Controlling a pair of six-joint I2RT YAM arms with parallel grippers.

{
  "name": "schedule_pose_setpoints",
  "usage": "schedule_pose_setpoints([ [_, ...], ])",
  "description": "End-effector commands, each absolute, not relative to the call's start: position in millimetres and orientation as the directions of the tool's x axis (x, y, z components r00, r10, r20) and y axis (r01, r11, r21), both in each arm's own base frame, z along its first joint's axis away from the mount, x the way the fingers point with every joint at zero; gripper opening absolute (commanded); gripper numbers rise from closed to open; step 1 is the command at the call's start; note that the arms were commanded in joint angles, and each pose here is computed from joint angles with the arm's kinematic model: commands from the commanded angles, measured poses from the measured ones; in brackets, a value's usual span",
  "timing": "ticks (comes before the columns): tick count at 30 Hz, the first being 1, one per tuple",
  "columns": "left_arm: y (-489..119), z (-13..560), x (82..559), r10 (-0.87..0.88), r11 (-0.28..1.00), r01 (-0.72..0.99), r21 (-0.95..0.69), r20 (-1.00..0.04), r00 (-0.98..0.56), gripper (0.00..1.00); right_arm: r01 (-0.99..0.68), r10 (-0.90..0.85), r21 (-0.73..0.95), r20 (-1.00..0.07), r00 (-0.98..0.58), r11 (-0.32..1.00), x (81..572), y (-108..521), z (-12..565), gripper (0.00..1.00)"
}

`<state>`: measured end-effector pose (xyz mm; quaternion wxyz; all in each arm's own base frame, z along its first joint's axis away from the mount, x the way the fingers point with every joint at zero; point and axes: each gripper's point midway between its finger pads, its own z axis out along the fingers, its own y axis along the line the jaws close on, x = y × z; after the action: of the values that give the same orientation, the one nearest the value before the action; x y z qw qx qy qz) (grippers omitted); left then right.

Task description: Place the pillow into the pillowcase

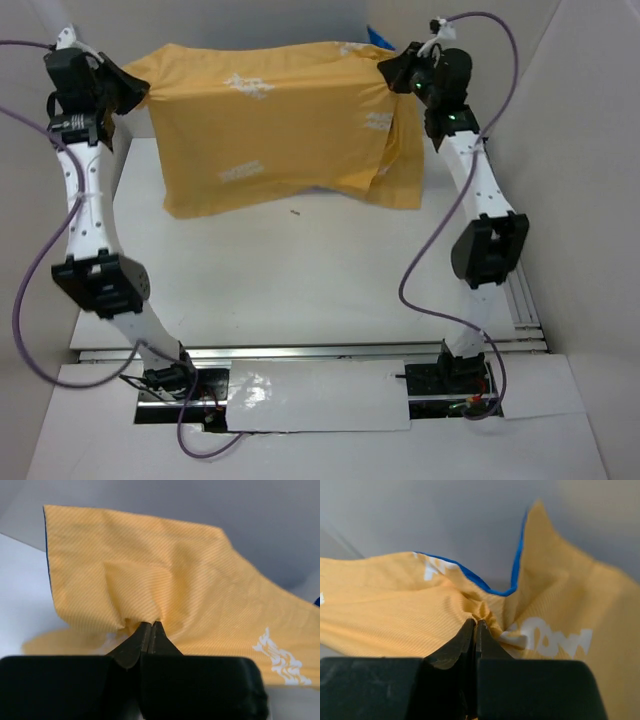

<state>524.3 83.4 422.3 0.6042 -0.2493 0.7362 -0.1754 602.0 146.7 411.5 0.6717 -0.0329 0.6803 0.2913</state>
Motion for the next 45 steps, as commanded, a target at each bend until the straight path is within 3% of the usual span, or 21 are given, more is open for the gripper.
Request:
schedule_pose_setpoints([
  [1, 125, 502, 450, -0.469, 0.847, -0.204, -0.491, -0.871, 0.145, 0.00, -0.404, 0.316, 0.216, -0.928, 0.199, 0.889, 567, 72, 479, 0.00],
  [2, 127, 495, 439, -0.466, 0.839, -0.235, -0.492, -0.871, 0.157, 0.00, -0.435, 0.308, 0.165, -0.908, 0.284, 0.885, 539, 69, 505, 0.00],
  [3, 137, 440, 435, -0.483, 0.810, -0.331, -0.484, -0.871, 0.092, 0.00, -0.465, 0.315, 0.160, -0.908, 0.277, 0.871, 528, 70, 495, 0.00],
  [4, 129, 447, 406, -0.469, 0.811, -0.330, -0.484, -0.874, 0.131, 0.00, -0.441, 0.314, 0.216, -0.935, 0.163, 0.871, 528, 66, 424, 0.00],
  [5, 127, 428, 395, -0.488, 0.793, -0.351, -0.498, -0.864, 0.123, 0.00, -0.473, 0.309, 0.179, -0.927, 0.213, 0.863, 502, 71, 433, 0.00],
  [6, 121, 366, 392, -0.529, 0.779, -0.374, -0.504, -0.848, 0.039, 0.00, -0.480, 0.300, 0.188, -0.939, 0.167, 0.857, 493, 74, 407, 0.00],
  [7, 111, 361, 371, -0.534, 0.780, -0.357, -0.514, -0.844, 0.048, 0.00, -0.460, 0.305, 0.262, -0.952, 0.019, 0.848, 483, 83, 334, 0.03],
  [8, 98, 334, 364, -0.572, 0.763, -0.367, -0.532, -0.820, 0.002, 0.00, -0.461, 0.318, 0.295, -0.948, -0.029, 0.837, 467, 86, 315, 0.13],
  [10, 85, 248, 335, -0.669, 0.685, -0.496, -0.534, -0.730, -0.139, 0.46, -0.409, 0.375, 0.441, -0.897, -0.235, 0.799, 432, 103, 226, 0.51],
  [11, 76, 226, 322, -0.701, 0.656, -0.540, -0.527, -0.691, -0.178, 0.75, -0.390, 0.400, 0.478, -0.876, -0.269, 0.787, 416, 104, 214, 0.68],
  [12, 76, 207, 305, -0.723, 0.622, -0.594, -0.511, -0.667, -0.183, 1.00, -0.365, 0.424, 0.517, -0.852, -0.307, 0.774, 403, 109, 200, 1.00],
  [13, 77, 206, 297, -0.740, 0.583, -0.631, -0.512, -0.655, -0.151, 1.00, -0.321, 0.469, 0.577, -0.808, -0.357, 0.751, 384, 112, 179, 1.00],
  [17, 73, 232, 265, -0.747, 0.551, -0.669, -0.499, -0.652, -0.129, 1.00, -0.206, 0.437, 0.484, -0.868, -0.236, 0.850, 363, 89, 230, 1.00],
  [23, 68, 278, 256, -0.720, 0.580, -0.600, -0.550, -0.691, -0.062, 1.00, 0.246, 0.514, 0.489, -0.857, -0.042, 0.837, 324, 5, 288, 1.00],
  [25, 64, 278, 257, -0.722, 0.589, -0.589, -0.554, -0.688, -0.075, 1.00, 0.211, 0.494, 0.473, -0.868, -0.052, 0.855, 321, 11, 294, 1.00],
  [30, 42, 260, 276, -0.709, 0.661, -0.531, -0.531, -0.675, -0.207, 1.00, -0.251, 0.299, 0.374, -0.909, -0.289, 0.893, 337, 105, 292, 1.00],
  [31, 34, 247, 281, -0.706, 0.674, -0.530, -0.514, -0.659, -0.259, 1.00, -0.247, 0.270, 0.384, -0.879, -0.393, 0.890, 347, 119, 264, 1.00],
  [33, 19, 233, 286, -0.686, 0.709, -0.509, -0.489, -0.644, -0.337, 0.96, -0.288, 0.167, 0.312, -0.886, -0.433, 0.905, 353, 148, 254, 1.00],
  [38, -38, 190, 306, -0.571, 0.815, -0.455, -0.359, -0.633, -0.522, 0.96, -0.237, -0.024, 0.139, -0.819, -0.574, 0.961, 368, 188, 187, 1.00],
  [40, -53, 172, 315, -0.522, 0.842, -0.471, -0.265, -0.622, -0.584, 0.95, -0.131, 0.024, 0.131, -0.792, -0.610, 0.983, 376, 184, 173, 1.00],
  [45, -66, 121, 282, -0.476, 0.842, -0.538, -0.032, -0.513, -0.714, 1.00, 0.149, 0.245, 0.196, -0.707, -0.664, 0.969, 381, 123, 123, 1.00],
])
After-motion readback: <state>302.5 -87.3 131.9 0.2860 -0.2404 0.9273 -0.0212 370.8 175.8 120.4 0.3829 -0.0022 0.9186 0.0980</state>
